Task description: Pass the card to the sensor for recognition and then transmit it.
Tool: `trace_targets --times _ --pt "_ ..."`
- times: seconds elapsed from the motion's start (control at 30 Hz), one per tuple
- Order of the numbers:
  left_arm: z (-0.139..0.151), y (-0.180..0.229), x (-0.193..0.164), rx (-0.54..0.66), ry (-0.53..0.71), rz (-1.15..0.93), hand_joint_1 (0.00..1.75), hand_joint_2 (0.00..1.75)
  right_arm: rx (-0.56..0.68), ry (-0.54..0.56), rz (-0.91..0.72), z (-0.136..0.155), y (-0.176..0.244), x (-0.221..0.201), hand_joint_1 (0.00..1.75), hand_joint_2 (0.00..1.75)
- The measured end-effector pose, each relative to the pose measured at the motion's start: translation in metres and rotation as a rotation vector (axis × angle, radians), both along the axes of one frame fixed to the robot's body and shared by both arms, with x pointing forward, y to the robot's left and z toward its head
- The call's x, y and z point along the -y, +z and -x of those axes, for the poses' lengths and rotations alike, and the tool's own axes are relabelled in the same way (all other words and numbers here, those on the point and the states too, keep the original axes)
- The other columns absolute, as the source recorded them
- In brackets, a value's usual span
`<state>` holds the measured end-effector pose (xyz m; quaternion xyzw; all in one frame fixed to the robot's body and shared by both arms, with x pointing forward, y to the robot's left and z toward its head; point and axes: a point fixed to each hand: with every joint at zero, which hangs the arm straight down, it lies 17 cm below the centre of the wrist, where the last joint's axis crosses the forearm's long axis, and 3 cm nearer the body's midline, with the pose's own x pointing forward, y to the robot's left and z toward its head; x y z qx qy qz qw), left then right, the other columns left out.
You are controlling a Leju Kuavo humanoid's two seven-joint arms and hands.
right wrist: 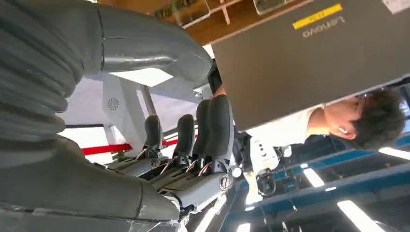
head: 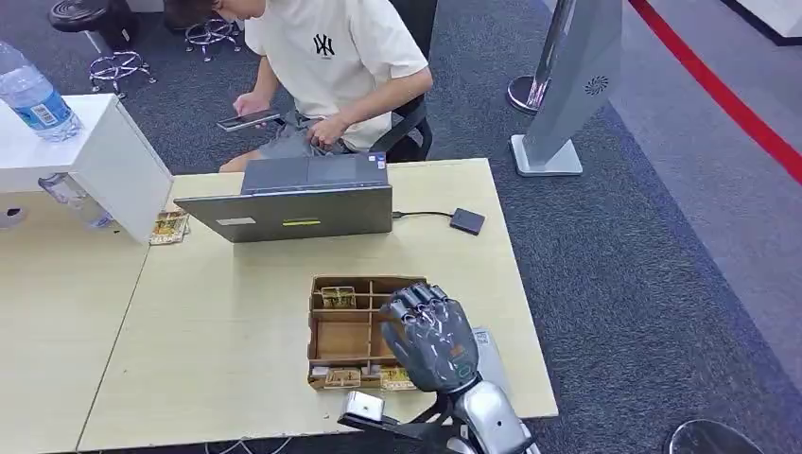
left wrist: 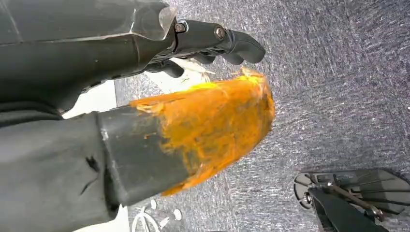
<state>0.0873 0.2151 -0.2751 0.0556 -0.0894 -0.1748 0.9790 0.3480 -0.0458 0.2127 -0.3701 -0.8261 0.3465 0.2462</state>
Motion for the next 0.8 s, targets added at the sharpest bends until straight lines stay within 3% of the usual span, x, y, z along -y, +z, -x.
trace_targets --times 0.6,0.8 --pt "0.000 0.000 0.000 -0.001 -0.016 -0.002 0.00 0.00 -0.054 0.004 0.022 -0.016 -0.020 -0.009 0.96 1.75" --pt "0.001 0.000 0.001 -0.002 -0.019 0.000 0.00 0.00 -0.071 0.003 0.030 -0.020 -0.027 -0.012 0.87 1.75"
